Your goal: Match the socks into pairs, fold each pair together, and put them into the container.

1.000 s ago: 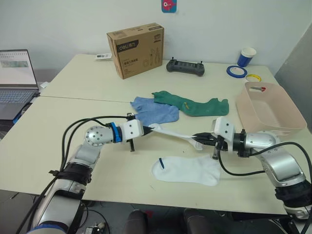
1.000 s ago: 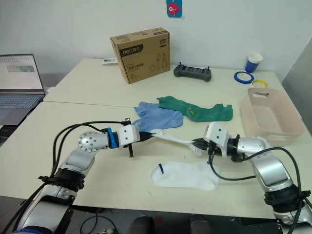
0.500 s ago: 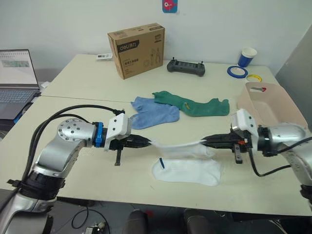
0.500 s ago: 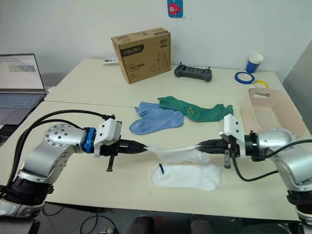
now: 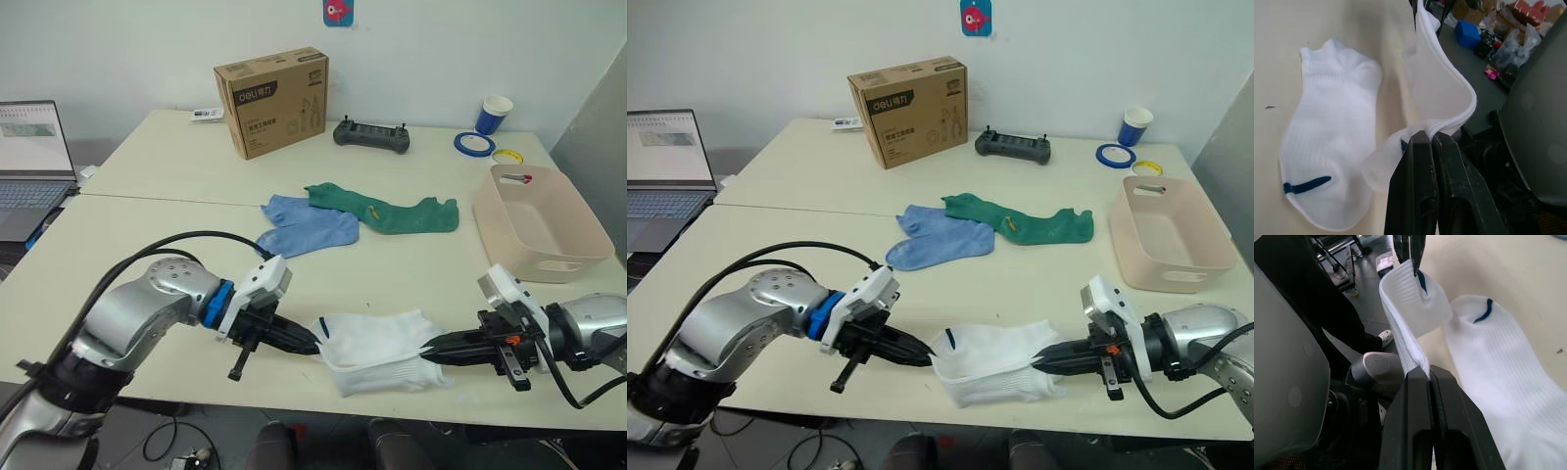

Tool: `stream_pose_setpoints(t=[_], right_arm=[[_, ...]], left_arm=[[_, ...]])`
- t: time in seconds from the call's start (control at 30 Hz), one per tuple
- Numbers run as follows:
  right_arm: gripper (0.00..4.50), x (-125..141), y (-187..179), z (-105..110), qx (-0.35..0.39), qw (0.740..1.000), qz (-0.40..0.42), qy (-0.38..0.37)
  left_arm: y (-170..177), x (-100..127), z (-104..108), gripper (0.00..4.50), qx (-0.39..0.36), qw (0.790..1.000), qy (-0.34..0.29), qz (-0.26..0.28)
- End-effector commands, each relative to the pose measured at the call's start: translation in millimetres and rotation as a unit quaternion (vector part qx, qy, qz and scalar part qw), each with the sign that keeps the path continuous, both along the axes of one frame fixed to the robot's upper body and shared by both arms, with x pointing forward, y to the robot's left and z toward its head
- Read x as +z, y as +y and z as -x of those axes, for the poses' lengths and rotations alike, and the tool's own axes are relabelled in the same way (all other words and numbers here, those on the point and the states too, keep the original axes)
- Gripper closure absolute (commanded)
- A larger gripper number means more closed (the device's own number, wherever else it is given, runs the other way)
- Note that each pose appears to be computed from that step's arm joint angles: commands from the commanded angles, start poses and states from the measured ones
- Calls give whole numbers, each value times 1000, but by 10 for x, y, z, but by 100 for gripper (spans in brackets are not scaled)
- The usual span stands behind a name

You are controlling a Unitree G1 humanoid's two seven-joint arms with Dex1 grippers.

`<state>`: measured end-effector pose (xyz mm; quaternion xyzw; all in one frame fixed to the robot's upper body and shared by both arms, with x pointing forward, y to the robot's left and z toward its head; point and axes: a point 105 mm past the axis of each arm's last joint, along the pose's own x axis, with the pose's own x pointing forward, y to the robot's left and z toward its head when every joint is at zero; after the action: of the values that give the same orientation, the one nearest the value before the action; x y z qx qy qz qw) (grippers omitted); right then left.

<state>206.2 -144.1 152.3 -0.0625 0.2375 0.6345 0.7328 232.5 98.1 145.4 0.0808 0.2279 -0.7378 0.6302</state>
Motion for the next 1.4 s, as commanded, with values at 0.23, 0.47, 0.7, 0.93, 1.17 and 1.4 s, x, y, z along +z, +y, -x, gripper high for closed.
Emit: stream_pose_setpoints(t=[0.23,0.47,0.7,0.93,1.17,1.4], right_arm=[[450,-290,-95,-481,-24,997,42,-53],[450,-399,-183,-687,-36,994,73,-77],[314,-328,-295,-897,-102,985,69,-121],[142,-175,-546,-914,-166,975,58,-138],[142,-236,-506,-586,-161,985,30,-50],[142,-288,-405,-410,-145,988,38,-27]], left_arm=[[-26,-233,-442,447,84,994,49,-41],[-116,-258,-677,447,114,993,7,-7],[-115,-198,-832,292,158,987,-4,19],[176,-68,-786,167,198,978,-25,57],[99,-169,-640,167,194,979,-30,58],[-54,-245,-687,167,182,980,-52,55]])
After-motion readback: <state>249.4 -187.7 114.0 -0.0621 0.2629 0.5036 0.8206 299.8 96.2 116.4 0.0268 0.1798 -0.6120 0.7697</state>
